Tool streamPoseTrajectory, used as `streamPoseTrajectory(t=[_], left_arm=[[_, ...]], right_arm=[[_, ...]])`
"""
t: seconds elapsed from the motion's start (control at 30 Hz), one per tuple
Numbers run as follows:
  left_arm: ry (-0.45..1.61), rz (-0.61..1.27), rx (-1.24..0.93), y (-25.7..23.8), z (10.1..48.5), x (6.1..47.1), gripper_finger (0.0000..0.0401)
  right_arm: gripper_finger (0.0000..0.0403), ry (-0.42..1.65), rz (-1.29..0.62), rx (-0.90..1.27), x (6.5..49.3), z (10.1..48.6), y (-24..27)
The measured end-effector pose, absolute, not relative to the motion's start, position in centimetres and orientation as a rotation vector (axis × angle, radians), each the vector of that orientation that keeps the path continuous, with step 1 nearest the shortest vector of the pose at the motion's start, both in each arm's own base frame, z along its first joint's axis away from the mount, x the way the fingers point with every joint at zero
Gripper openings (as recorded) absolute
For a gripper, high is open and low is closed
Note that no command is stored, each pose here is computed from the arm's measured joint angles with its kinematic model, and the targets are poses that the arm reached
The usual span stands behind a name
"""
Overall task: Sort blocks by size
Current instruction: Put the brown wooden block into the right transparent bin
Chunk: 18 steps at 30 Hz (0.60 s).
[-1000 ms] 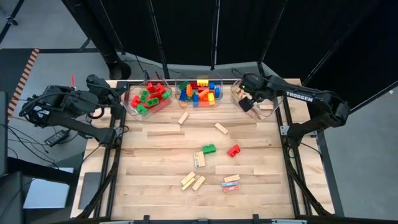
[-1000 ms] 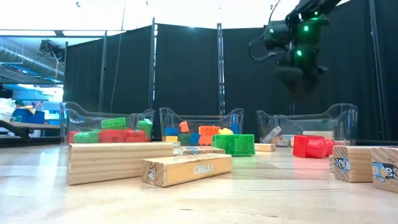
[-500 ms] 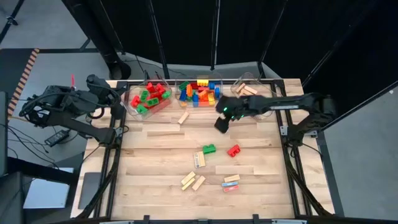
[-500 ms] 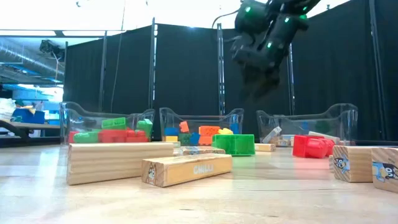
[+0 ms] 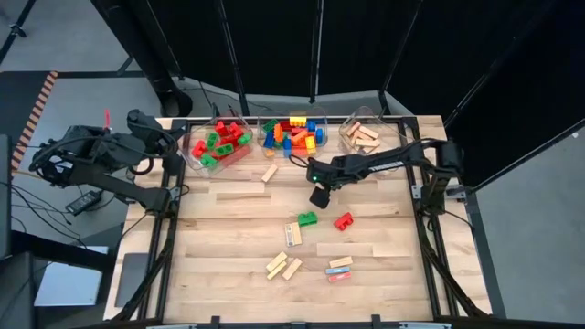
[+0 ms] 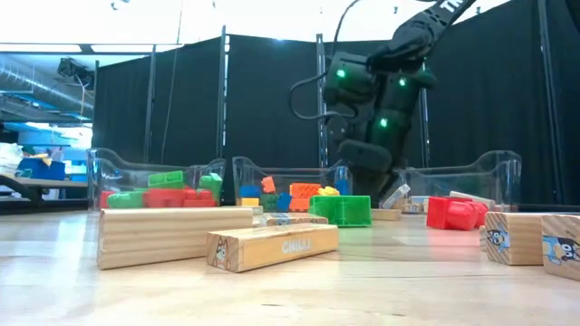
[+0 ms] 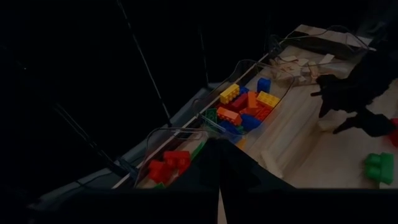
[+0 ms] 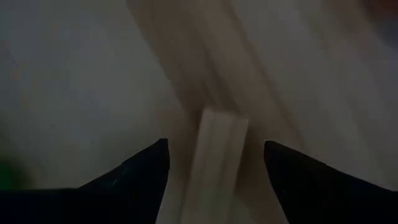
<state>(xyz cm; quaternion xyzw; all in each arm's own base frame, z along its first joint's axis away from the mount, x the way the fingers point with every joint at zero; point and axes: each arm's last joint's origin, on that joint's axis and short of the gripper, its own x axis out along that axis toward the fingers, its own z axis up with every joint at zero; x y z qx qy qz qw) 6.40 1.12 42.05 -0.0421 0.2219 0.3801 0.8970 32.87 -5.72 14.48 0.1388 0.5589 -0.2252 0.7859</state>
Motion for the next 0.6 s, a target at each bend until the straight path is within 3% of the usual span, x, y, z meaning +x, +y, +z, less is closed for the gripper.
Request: streamPoseTrajectory(t=[0.13, 0.3, 0.47, 0.6], left_arm=[[0.465, 0.788, -0.084, 1.1, 42.0, 6.4, 0.0004], [0.466, 0.787, -0.08, 1.1, 42.0, 6.4, 0.0004], [0.466, 0.787, -0.08, 1.1, 42.0, 6.4, 0.0004], [0.465, 0.787, -0.081, 1.1, 42.0, 6.4, 0.0004]], right_arm=[[0.0241, 1.21, -0.513, 0.363, 31.9, 13.3, -5.5], [0.0113, 1.232, -0.539, 0.388, 31.0, 12.8, -5.3], [0.0118, 1.237, -0.485, 0.376, 31.8, 13.9, -5.4], [0.0118, 1.133, -0.503, 0.327, 32.3, 18.1, -6.1]])
